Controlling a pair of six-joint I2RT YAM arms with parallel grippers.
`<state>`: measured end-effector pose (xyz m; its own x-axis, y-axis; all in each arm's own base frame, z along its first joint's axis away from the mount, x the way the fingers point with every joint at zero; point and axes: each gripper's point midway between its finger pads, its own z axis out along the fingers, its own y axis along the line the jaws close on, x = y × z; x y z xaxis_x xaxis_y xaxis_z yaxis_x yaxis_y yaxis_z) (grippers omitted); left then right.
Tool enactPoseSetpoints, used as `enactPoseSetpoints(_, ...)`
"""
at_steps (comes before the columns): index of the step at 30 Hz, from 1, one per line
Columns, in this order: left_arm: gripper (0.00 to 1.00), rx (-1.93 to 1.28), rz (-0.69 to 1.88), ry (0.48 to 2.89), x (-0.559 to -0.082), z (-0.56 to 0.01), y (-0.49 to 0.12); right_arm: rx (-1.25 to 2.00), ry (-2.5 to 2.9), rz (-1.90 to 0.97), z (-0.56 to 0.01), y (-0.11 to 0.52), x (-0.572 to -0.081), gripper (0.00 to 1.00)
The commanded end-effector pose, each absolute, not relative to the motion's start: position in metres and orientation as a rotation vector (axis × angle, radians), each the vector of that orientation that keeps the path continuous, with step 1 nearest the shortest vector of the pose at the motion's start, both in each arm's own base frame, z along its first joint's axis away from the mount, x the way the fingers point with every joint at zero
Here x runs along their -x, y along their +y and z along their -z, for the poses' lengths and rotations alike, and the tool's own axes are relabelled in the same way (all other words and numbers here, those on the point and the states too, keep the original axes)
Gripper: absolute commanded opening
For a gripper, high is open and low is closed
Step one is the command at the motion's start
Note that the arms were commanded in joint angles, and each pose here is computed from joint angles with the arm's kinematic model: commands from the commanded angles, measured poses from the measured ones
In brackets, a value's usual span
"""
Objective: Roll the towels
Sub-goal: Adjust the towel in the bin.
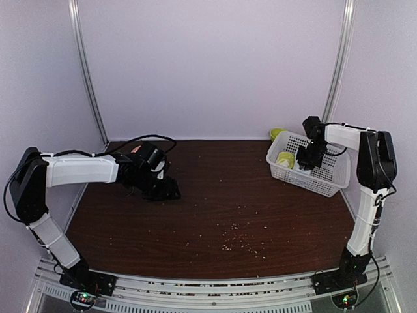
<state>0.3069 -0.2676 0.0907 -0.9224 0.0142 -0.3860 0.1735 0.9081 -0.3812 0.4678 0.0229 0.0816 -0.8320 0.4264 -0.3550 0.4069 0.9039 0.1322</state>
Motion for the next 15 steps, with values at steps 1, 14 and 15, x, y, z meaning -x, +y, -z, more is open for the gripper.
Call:
enactPoseSetpoints(1, 0.63, -0.124, 0.602, 2.647, -0.311, -0.108, -0.266, -0.641, 2.722, -0.097, -0.059, 0.025, -0.460, 0.15)
enactPoseSetpoints(14, 0.63, -0.143, 0.620, 2.663, -0.311, -0.102, -0.271, -0.595, 2.554, -0.144, -0.140, 0.024, -0.479, 0.46)
enactPoseSetpoints(15, 0.63, -0.146, 0.617, 2.666, -0.311, -0.102, -0.271, -0.590, 2.540, -0.119, -0.148, 0.021, -0.484, 0.48)
